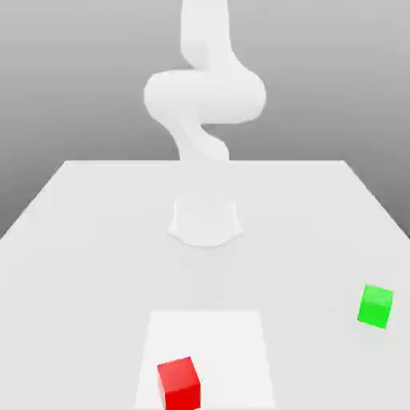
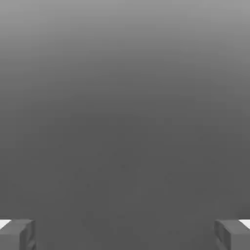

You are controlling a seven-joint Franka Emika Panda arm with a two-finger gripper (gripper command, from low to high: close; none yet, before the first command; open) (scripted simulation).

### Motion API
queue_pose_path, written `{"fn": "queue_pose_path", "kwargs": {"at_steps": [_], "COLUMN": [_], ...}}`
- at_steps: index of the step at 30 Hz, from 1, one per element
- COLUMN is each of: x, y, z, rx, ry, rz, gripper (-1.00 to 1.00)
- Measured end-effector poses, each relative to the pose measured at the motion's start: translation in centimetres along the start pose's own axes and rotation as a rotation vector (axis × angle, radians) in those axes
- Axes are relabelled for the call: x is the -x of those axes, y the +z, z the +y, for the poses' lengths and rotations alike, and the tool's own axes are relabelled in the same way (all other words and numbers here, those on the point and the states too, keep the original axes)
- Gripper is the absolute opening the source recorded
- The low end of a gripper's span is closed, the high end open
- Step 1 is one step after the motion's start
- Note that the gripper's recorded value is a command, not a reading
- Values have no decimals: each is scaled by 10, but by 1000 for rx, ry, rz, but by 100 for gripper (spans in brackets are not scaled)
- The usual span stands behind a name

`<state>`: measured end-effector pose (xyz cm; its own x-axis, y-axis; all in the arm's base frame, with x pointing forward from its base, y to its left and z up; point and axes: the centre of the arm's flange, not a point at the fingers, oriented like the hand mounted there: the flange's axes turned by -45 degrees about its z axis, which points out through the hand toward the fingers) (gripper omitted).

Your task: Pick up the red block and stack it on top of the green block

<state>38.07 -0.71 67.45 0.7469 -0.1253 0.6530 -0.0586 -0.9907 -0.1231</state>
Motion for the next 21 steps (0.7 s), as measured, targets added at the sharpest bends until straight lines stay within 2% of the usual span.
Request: {"fn": "queue_pose_path", "kwargs": {"at_steps": [5, 10, 15, 21], "x": [10, 39, 84, 151], "y": [102, 197, 280, 359], "z": [14, 23, 33, 51], "rx": [-45, -17, 78, 269], "ry": [234, 455, 663, 890], "rz": [-167, -324, -455, -553], "gripper": [0, 0, 0, 0]}}
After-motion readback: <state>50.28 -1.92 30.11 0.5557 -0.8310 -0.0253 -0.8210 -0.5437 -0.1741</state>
